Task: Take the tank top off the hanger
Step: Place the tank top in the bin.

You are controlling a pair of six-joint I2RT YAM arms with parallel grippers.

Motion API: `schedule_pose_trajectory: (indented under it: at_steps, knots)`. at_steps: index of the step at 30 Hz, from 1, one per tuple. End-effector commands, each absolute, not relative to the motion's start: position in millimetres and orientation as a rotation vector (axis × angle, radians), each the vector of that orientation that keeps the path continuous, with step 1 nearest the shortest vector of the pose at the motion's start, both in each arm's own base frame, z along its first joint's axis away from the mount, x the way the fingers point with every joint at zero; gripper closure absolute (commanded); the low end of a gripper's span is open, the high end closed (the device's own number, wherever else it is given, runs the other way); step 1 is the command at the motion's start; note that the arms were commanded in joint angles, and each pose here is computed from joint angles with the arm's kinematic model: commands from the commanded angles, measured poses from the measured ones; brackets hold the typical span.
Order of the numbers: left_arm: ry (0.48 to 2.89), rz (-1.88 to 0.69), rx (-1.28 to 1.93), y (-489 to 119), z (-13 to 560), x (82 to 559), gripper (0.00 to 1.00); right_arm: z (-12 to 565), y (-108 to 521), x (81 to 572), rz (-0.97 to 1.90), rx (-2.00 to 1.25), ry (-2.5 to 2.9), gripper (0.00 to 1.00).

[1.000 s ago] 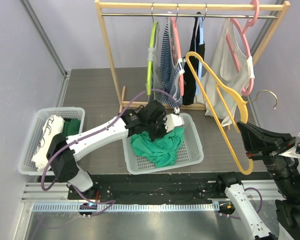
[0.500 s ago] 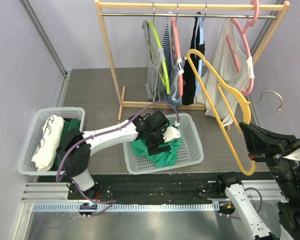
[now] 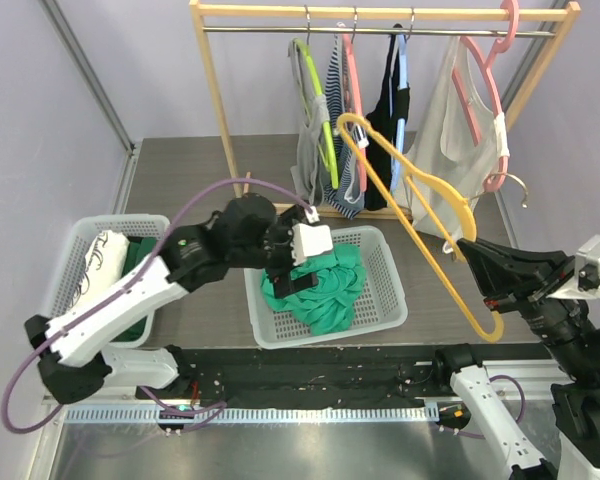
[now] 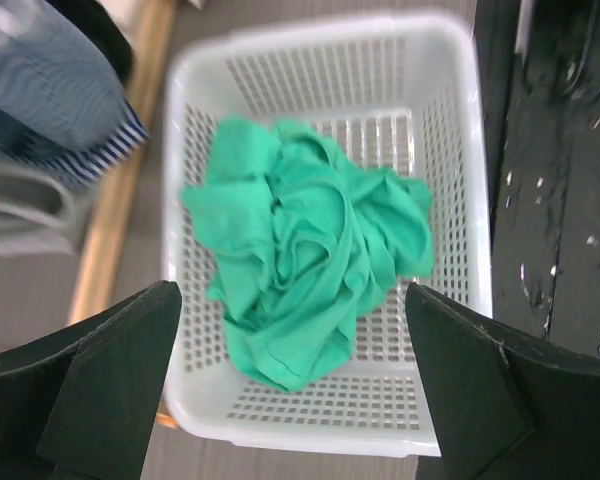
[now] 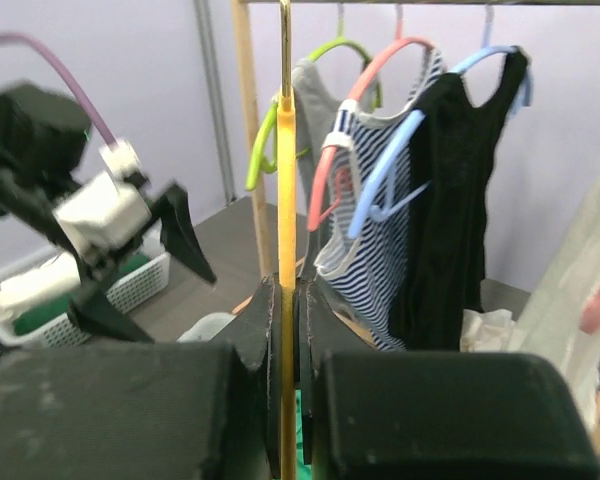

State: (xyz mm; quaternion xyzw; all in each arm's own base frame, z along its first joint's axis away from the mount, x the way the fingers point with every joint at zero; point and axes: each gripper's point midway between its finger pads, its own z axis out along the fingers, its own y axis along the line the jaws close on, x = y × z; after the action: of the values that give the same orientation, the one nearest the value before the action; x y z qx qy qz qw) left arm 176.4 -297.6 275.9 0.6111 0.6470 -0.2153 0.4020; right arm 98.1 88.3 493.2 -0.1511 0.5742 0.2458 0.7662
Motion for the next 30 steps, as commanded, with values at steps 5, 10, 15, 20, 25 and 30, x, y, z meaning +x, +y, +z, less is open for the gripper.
schedule_pose_trajectory:
  at_steps: [5, 10, 15, 20, 25, 30]
  knots:
    - [1.242, -0.649, 1.515, -261, 397, 125, 0.0, 459, 144, 109, 0.754, -0.679, 1.36, 0.99]
    - [1.199, -0.642, 1.407, -242, 439, 118, 0.0, 442, 156, 108, 0.842, -0.764, 1.412, 0.99]
    - [1.153, -0.631, 1.364, -242, 450, 120, 0.0, 428, 170, 98, 0.976, -0.839, 1.406, 0.99]
    - [1.178, -0.717, 1.401, -256, 440, 114, 0.0, 426, 180, 91, 1.074, -0.903, 1.334, 0.99]
    - [1.229, -0.785, 1.447, -271, 429, 113, 0.0, 427, 181, 94, 1.077, -0.918, 1.33, 0.99]
    - [1.266, -0.874, 1.575, -276, 417, 97, 0.01, 430, 182, 91, 1.083, -0.955, 1.314, 0.99]
